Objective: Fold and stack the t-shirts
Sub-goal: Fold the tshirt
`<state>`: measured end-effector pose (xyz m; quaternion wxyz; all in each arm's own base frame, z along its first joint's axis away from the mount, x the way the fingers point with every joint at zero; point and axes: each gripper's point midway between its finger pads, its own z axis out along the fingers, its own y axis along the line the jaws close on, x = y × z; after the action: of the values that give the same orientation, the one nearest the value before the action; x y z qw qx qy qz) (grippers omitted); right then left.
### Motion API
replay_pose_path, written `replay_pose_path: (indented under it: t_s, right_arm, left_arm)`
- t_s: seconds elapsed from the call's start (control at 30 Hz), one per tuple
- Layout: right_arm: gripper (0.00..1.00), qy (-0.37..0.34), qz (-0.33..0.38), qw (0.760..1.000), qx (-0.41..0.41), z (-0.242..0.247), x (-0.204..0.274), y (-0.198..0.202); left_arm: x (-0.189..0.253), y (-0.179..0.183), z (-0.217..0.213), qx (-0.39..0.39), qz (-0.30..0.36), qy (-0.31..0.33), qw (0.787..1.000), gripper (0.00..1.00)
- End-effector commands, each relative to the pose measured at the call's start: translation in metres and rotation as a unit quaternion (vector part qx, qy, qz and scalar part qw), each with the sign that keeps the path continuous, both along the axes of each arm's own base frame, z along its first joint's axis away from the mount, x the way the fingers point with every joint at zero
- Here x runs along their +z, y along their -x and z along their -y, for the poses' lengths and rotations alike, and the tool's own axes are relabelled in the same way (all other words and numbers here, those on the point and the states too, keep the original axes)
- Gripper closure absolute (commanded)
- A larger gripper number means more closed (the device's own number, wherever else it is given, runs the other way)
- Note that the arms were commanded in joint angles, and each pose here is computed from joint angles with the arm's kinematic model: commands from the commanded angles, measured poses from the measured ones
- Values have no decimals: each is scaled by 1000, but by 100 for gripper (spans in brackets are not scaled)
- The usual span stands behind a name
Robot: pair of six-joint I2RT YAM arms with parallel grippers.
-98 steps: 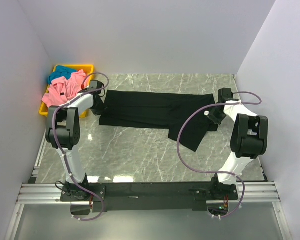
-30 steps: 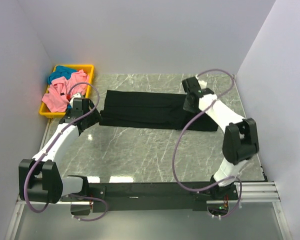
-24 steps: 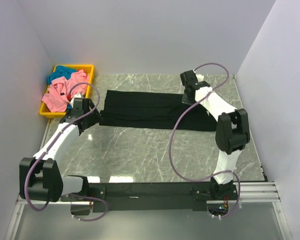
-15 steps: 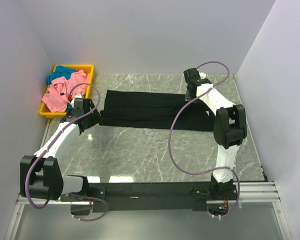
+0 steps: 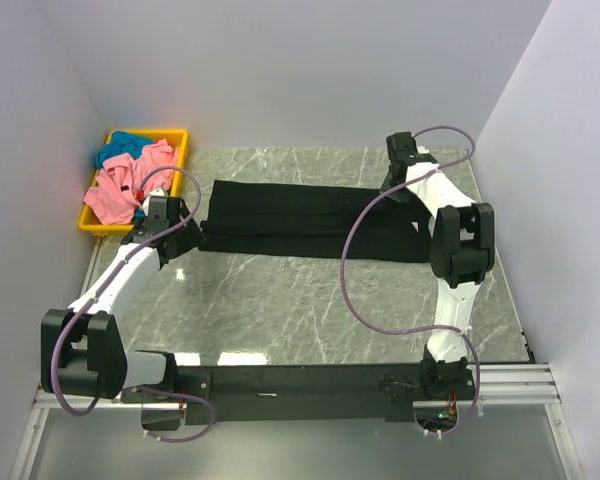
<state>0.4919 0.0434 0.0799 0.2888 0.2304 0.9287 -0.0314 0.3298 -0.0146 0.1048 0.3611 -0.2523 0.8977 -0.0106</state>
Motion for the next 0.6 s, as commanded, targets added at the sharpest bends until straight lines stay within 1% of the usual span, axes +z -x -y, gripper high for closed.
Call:
replay_pose_path:
  t_s: [0.0,0.07,0.1,0.13,0.2,0.23,0.33,0.43,0.57]
  right_arm:
    - [98,-44,43,998,-32,6,17,-21]
    - [98,-56,46,997,-37,6,18,-25]
    - [95,-60,47,996,-39,8,18,-27]
    - [81,-64,47,996,-37,8,18,-28]
    - [71,-72,50,996,-25,2,20,-33]
    - [64,-71,51,996,-23,3,21,-34]
    - [54,-56,60,996,-28,8,31,-36]
    - [48,-35,79,996,-29,17,47,-34]
    - [47,-19,95,995,-6,22,66,-21]
  left_arm:
    - [6,-7,2,-8,14,-2,1000,22]
    - [6,-7,2,-8,14,-2,1000,22]
    - [5,-7,2,-8,12,-2,1000,22]
    - [6,-7,2,-8,12,-2,1000,22]
    - [5,-7,1,-7,12,-3,1000,22]
    - [5,-7,1,-7,12,-3,1000,22]
    - [4,-7,1,-7,9,-3,1000,21]
    - [3,-7,2,-7,6,-3,1000,21]
    - [3,-8,2,-7,6,-2,1000,20]
